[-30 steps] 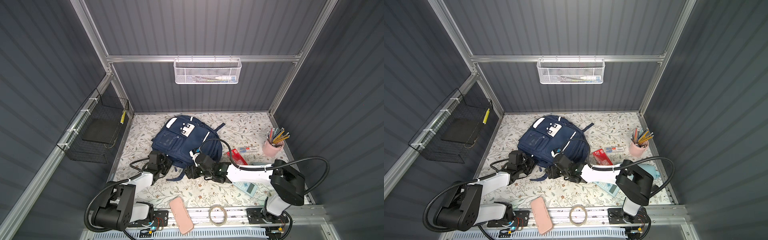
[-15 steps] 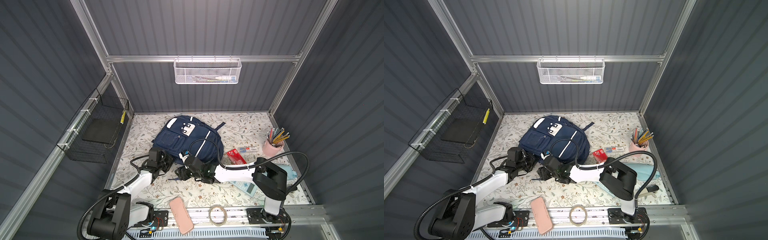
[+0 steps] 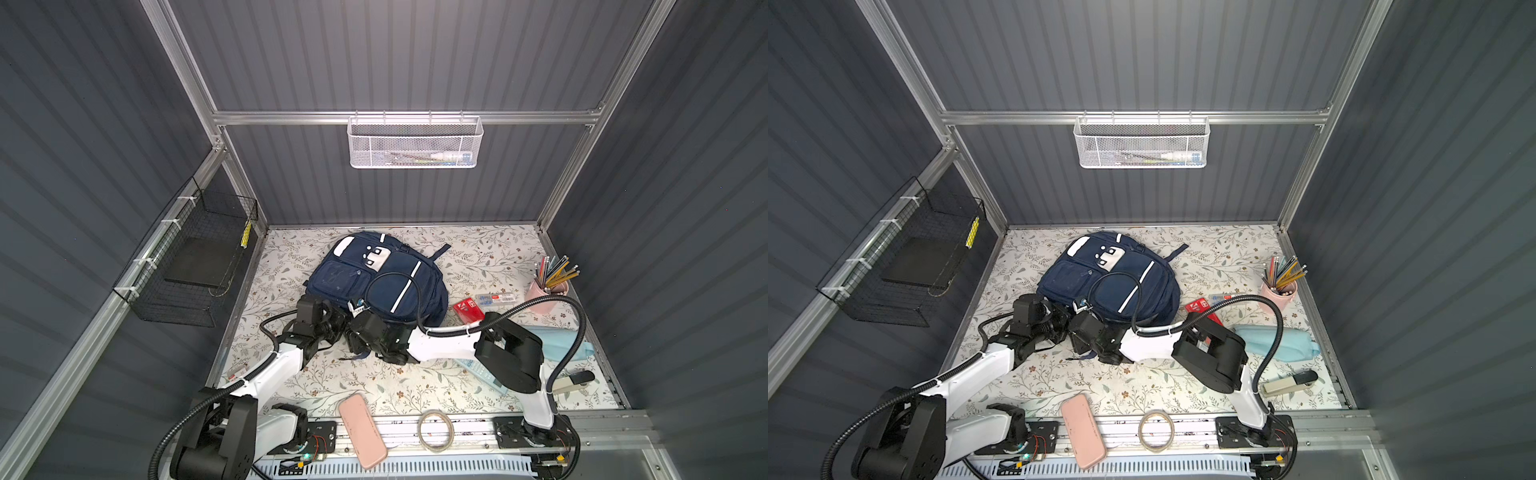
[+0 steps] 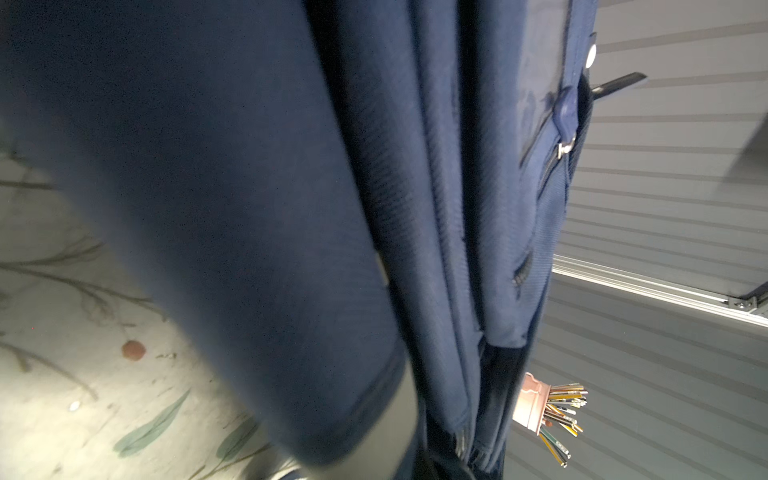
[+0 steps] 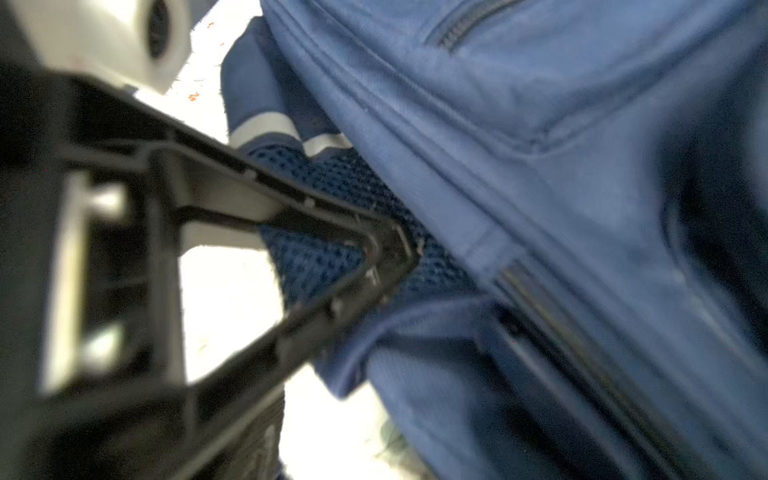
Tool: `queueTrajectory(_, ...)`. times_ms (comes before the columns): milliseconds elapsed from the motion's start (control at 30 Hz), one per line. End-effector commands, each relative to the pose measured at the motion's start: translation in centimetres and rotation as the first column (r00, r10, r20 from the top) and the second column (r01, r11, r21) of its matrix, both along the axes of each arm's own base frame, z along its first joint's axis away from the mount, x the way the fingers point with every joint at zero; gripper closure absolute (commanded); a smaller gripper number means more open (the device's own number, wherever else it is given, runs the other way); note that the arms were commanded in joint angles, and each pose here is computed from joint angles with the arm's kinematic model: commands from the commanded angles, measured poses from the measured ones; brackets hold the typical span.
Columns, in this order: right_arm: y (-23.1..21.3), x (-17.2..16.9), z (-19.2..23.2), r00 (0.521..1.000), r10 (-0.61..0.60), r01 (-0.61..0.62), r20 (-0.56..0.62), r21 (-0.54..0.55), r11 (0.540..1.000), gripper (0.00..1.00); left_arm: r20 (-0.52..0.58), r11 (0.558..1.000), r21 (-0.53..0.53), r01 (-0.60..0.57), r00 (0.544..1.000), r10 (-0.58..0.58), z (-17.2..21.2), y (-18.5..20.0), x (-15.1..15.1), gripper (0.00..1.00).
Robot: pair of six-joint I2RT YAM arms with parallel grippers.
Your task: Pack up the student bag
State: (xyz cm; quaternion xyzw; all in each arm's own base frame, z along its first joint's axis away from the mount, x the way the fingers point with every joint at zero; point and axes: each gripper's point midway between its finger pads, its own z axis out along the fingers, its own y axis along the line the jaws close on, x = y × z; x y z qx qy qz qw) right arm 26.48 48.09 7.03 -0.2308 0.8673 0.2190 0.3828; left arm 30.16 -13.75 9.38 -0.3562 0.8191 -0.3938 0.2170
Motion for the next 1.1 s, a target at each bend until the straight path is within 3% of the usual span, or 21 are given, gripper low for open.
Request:
queueTrajectory(0, -1.9, 4.4, 1.9, 0.984, -0.132, 0.135, 0.124, -0.016, 0.991, 0.5, 0.023, 0.992, -0.064, 0.111, 0.994, -0.11, 1.8, -2.1, -1.2, 1.0)
queueTrajectory(167, -3.5, 4.9, 0.9, 0.984, -0.155, 0.157, 0.085, -0.008, 0.988, 0.89, 0.015, 0.992, -0.063, 0.111, 0.994, -0.11, 1.5, -2.0, -1.7, 1.0)
queueTrajectory(267, -2.6, 3.6, 1.3, 0.994, -0.08, 0.079, 0.07, 0.016, 0.997, 1.0, 0.005, 0.993, -0.05, 0.108, 0.994, -0.108, 1.1, -1.9, -1.7, 1.0)
queueTrajectory(500, -5.3, 0.5, 1.9, 0.999, -0.038, 0.039, -0.021, 0.019, 0.999, 1.0, -0.002, 0.998, 0.026, 0.06, 0.998, -0.06, 0.2, 0.2, -1.0, 1.0)
queueTrajectory(800, -9.1, -2.6, 1.5, 0.989, -0.01, 0.004, -0.15, -0.044, 0.999, 1.0, 0.0, 0.999, -0.024, 0.043, 0.999, -0.043, 0.6, 1.9, -0.5, 1.0)
queueTrajectory(933, -7.0, -2.9, 1.1, 0.985, 0.06, -0.064, -0.164, -0.015, 0.998, 1.0, 0.03, 0.991, -0.122, 0.059, 0.998, -0.056, 1.7, 0.6, -0.3, 1.0)
queueTrajectory(1067, -6.3, -2.5, 0.3, 0.983, 0.052, -0.057, -0.173, -0.025, 0.998, 1.0, 0.031, 0.998, -0.018, 0.058, 0.998, -0.057, 2.6, 1.5, -1.0, 1.0)
